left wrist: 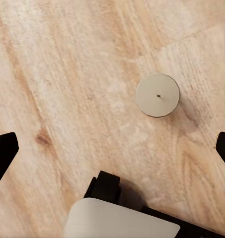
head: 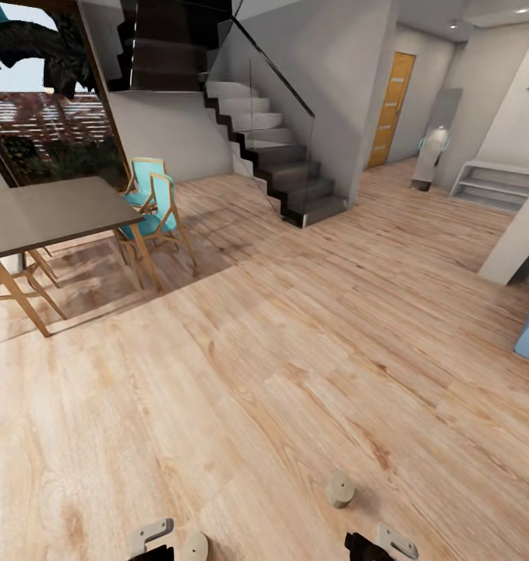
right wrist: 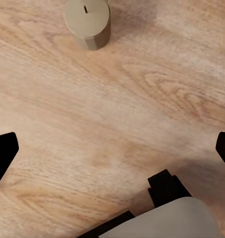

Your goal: Place each of the two pumpkins and all three candles from the living room inside a cabinet in the living room (use any cabinet), then make sure every cabinet is closed, and position the cauldron so it is next to a table in the living room.

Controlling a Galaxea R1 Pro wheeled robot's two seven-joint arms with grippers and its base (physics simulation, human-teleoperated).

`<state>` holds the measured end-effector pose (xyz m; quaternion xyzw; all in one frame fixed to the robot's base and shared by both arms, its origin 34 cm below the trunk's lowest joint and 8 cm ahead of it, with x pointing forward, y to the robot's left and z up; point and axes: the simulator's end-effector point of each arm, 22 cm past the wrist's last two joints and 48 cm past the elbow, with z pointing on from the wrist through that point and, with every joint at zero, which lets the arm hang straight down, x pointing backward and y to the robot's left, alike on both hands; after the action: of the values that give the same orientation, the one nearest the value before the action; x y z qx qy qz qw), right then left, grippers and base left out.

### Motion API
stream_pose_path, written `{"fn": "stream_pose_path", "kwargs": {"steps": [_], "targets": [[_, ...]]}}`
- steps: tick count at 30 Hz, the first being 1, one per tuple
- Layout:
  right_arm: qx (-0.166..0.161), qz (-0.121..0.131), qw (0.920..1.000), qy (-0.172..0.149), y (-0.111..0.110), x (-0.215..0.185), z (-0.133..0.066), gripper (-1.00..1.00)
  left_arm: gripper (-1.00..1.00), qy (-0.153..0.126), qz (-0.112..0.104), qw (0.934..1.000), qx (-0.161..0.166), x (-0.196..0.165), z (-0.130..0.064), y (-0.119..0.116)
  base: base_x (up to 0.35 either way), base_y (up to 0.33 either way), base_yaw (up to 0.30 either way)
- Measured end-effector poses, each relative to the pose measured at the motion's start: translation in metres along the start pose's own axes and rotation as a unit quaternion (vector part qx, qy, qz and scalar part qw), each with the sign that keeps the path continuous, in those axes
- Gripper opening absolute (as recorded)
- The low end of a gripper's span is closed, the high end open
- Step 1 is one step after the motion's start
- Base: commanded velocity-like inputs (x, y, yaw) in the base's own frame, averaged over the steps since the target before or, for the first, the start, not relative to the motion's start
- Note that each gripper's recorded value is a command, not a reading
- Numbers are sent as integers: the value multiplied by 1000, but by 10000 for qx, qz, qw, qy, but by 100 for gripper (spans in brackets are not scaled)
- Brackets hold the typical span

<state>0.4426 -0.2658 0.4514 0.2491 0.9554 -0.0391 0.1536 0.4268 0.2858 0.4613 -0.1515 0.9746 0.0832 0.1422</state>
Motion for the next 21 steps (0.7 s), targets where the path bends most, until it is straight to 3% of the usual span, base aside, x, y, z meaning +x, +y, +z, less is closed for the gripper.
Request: {"fn": "stream_pose_path", "kwargs": {"steps": [15, 21], "targets": [[-7, -1, 10000, 2, 1, 1, 0, 100, 100, 0, 0, 10000, 0, 0, 0, 0, 165, -71, 0], [-8, 0, 10000, 2, 1, 0, 0, 100, 100, 1, -1, 10000, -2, 0, 0, 0, 43, -34, 0]]}}
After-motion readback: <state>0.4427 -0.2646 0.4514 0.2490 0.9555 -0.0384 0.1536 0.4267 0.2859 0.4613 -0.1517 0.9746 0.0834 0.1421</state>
